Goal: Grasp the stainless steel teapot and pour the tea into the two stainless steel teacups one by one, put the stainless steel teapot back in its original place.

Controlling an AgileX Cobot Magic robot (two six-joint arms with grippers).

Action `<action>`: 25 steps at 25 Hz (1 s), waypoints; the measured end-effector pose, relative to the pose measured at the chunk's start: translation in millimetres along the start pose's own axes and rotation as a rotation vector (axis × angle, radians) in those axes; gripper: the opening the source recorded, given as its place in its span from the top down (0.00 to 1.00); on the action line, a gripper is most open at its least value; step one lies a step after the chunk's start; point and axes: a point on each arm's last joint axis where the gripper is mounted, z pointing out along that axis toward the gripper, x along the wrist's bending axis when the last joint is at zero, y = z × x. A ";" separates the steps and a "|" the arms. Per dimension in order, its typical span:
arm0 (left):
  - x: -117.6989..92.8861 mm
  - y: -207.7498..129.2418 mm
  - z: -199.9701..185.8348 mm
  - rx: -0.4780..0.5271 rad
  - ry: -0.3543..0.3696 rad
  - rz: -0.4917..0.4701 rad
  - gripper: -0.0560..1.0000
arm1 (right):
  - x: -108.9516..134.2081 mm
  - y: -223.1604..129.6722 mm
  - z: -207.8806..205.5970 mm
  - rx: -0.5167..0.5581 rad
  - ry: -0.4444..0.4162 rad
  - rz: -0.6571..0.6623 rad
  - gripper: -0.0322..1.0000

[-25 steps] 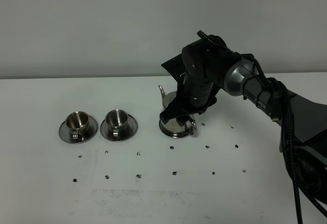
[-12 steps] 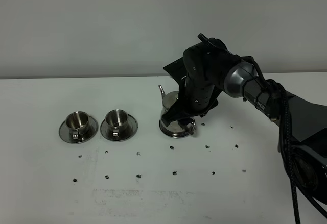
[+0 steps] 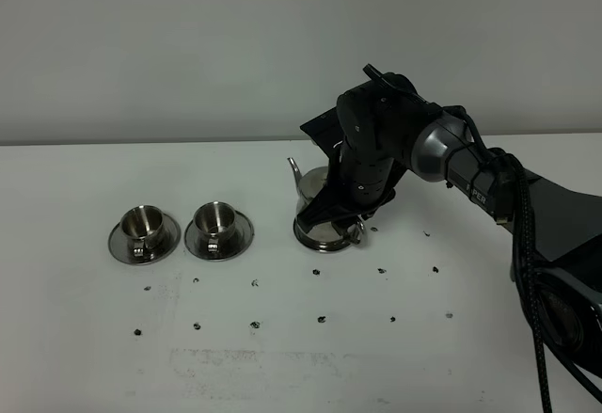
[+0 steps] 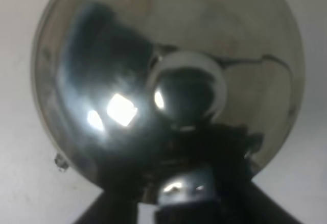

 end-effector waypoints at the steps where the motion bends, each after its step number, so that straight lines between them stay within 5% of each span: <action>1: 0.0 0.0 0.0 0.000 0.000 0.000 0.68 | 0.4 0.1 0.0 -0.001 0.004 0.002 0.68; 3: 0.0 0.0 0.0 0.000 0.000 0.000 0.68 | 0.8 0.8 0.0 -0.008 0.009 0.003 0.79; 25: 0.0 0.0 0.0 0.000 0.000 0.000 0.68 | 1.6 3.1 -7.5 -0.035 0.027 -0.010 0.79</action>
